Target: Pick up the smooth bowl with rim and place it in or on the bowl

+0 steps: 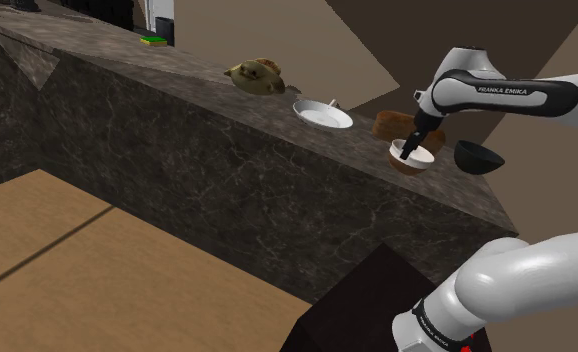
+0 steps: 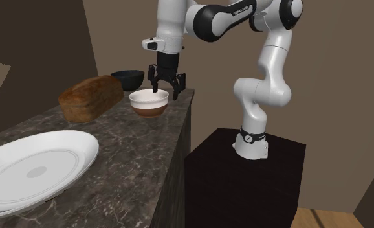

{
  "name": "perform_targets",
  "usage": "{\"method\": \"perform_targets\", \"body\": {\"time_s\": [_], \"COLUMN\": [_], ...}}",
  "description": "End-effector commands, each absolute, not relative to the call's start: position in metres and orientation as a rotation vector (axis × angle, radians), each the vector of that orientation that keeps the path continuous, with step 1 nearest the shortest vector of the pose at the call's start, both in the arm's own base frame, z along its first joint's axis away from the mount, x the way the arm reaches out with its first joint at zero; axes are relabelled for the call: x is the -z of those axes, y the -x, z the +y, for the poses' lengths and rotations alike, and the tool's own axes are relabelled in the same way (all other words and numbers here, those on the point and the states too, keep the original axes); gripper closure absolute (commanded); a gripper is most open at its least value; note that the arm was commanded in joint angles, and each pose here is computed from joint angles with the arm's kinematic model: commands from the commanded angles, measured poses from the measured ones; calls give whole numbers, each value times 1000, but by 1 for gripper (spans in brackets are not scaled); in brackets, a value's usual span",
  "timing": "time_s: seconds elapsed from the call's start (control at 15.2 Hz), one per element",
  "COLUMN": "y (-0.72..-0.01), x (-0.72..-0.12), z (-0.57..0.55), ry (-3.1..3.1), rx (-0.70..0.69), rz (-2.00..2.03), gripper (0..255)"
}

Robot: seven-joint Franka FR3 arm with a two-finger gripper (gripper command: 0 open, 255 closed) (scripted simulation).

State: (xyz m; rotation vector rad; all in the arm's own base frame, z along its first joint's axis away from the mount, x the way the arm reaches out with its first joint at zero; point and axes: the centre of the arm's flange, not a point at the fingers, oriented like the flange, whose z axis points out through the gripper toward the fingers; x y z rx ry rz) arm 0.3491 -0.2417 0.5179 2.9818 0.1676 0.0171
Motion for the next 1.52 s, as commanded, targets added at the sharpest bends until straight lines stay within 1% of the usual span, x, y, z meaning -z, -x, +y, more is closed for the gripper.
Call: {"method": "perform_targets", "body": {"time_s": [0.0,0.26,0.79,0.86,1.45], "y": [-351,-352,-352,-352,-352], "x": [-508,-484,-485,-485,-484], "z": [-246,-250,-250,-250,-250], "ry": [-2981,-2981,-2981,-2981,-2981], "rx": [-15,-15,-15,-15,-15], "rz": [169,169,169,169,169], "gripper": [0,0,0,255,255]}}
